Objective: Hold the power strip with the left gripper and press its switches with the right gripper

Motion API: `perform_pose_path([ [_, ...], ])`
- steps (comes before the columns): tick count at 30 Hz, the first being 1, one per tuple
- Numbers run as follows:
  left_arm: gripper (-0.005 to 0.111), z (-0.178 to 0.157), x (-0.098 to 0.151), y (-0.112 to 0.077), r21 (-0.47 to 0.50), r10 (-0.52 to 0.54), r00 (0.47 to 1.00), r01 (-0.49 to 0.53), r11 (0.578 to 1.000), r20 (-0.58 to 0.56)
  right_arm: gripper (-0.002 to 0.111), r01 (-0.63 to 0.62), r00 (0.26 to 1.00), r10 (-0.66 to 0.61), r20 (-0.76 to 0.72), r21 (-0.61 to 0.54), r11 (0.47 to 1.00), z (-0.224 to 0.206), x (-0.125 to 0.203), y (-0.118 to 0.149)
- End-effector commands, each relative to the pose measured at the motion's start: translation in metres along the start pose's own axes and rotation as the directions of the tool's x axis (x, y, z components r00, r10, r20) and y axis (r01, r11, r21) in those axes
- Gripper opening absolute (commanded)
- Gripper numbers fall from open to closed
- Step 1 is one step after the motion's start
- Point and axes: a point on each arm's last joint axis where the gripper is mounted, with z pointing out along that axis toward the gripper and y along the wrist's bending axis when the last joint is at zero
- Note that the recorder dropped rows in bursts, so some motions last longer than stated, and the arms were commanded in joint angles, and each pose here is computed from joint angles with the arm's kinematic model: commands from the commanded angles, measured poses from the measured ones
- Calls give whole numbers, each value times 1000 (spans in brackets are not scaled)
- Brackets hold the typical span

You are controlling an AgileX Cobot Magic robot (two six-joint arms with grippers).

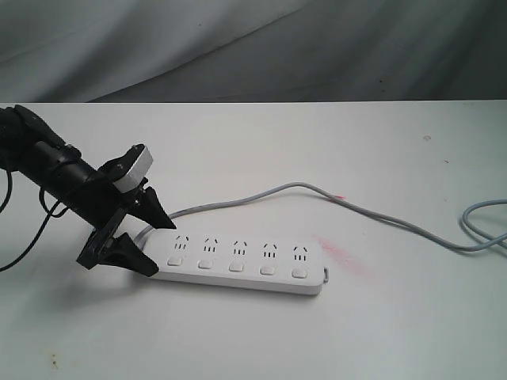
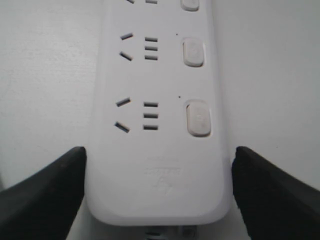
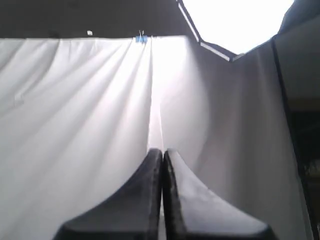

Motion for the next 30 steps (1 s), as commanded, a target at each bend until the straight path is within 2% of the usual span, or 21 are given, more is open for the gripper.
perform_pose_path([
  [1, 23, -1, -3, 1, -2, 6, 1000, -6, 1000, 13, 0, -6, 984, 7, 178, -6, 1000, -2, -15, 1],
  [4, 23, -1, -3, 1, -2, 6, 1000, -6, 1000, 13, 0, -132, 954, 126, 273, 5, 991, -4, -24, -3],
  [6, 23, -1, -3, 1, -2, 6, 1000, -6, 1000, 13, 0, -262, 940, 242, 239, 57, 963, -1, -26, -10],
  [8, 23, -1, -3, 1, -2, 6, 1000, -6, 1000, 13, 0, -377, 922, 360, 145, 117, 919, 6, -30, -14],
  [9, 23, -1, -3, 1, -1, 7, 1000, -7, 1000, 12, 0, -391, 920, 383, 82, 146, 909, 9, -32, -14],
  [14, 23, -1, -3, 1, -1, 7, 1000, -7, 1000, 12, 0, -126, 987, 142, -73, 188, 974, 37, -49, -14],
  [18, 23, -1, -3, 1, -1, 7, 1000, -7, 1000, 12, 0, -92, 976, 129, -173, 206, 974, 88, -57, -14],
  [21, 23, -1, -3, 1, -1, 7, 1000, -7, 1000, 12, 0, -77, 943, 123, -308, 158, 984, 136, -56, -9],
  [23, 23, -1, -3, 1, -1, 7, 1000, -7, 1000, 12, 0, -45, 903, 76, -423, 81, 996, 168, -54, -2],
  [26, 23, -1, -3, 1, -1, 7, 1000, -7, 1000, 12, 0, -32, 794, 0, -608, -42, 999, 217, -44, 7],
  [30, 23, -1, -3, 1, -1, 7, 1000, -7, 1000, 12, 0, -78, 590, -131, -797, -218, 973, 272, -25, 20],
])
